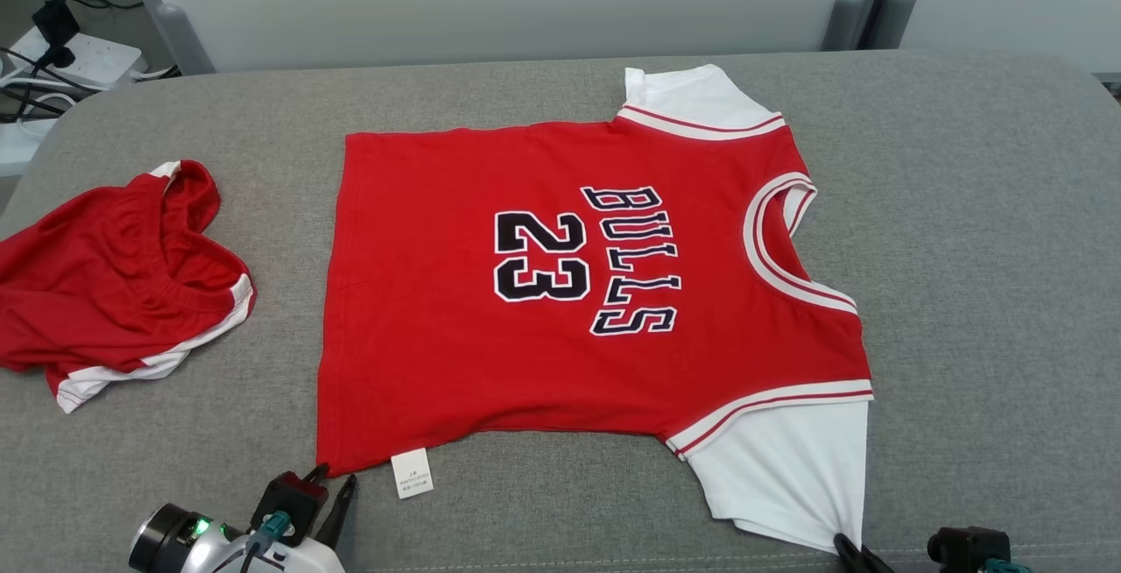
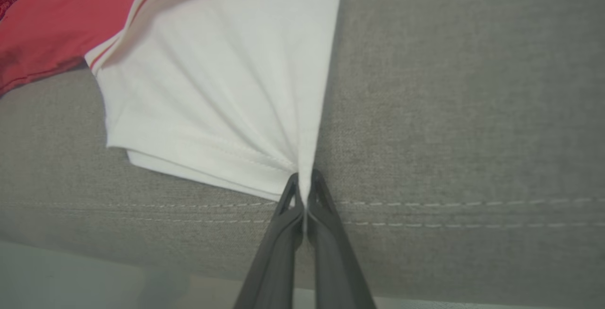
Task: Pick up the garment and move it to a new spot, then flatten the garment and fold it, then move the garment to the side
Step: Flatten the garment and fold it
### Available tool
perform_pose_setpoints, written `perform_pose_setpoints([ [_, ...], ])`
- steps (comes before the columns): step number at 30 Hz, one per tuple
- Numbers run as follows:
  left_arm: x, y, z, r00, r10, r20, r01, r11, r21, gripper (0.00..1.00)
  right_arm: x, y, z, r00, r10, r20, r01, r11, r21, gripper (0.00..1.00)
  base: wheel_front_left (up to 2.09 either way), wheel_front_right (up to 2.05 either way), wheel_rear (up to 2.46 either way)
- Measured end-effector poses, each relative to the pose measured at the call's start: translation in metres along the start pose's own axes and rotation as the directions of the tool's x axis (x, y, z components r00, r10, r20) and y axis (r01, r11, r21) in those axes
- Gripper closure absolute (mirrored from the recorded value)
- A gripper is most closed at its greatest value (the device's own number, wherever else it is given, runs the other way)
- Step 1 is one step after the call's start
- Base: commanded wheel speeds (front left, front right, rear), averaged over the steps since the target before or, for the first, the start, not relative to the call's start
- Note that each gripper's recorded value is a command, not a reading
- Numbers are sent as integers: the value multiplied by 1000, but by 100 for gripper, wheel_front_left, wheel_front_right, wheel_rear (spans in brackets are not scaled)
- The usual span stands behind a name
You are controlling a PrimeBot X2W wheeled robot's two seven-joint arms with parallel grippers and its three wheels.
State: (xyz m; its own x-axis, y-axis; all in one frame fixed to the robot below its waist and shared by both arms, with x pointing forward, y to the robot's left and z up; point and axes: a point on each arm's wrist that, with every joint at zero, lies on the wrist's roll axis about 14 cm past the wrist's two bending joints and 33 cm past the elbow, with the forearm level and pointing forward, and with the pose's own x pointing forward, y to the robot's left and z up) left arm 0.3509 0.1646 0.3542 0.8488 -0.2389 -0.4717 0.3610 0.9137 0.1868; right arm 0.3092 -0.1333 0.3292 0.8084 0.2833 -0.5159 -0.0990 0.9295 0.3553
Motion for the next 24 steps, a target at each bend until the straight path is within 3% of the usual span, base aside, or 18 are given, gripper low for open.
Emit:
perform_pose_setpoints([
  [2,2,4,-1,1000,7,-10,-7,1000,15,58,1,0,0,1000,-1,0,1,1000,2,100,0,0,0],
  [13,8,0,-8,998,-36,-52,42,990,133,49,2,1,6,1000,4,15,-4,1000,-3,100,0,0,0],
  [16,10,4,-6,998,-39,-55,48,985,166,9,2,0,9,1000,6,23,-6,1000,-6,100,0,0,0],
  [18,11,8,-6,998,-32,-59,42,983,180,0,2,1,11,1000,9,28,-9,1000,-8,100,0,0,0],
  [20,12,10,-7,997,-35,-67,47,980,194,0,3,1,11,1000,10,29,-9,1000,-8,100,0,0,0],
  [24,15,7,-7,996,-51,-76,66,975,212,25,3,1,14,999,10,36,-10,1000,-5,100,0,0,0],
])
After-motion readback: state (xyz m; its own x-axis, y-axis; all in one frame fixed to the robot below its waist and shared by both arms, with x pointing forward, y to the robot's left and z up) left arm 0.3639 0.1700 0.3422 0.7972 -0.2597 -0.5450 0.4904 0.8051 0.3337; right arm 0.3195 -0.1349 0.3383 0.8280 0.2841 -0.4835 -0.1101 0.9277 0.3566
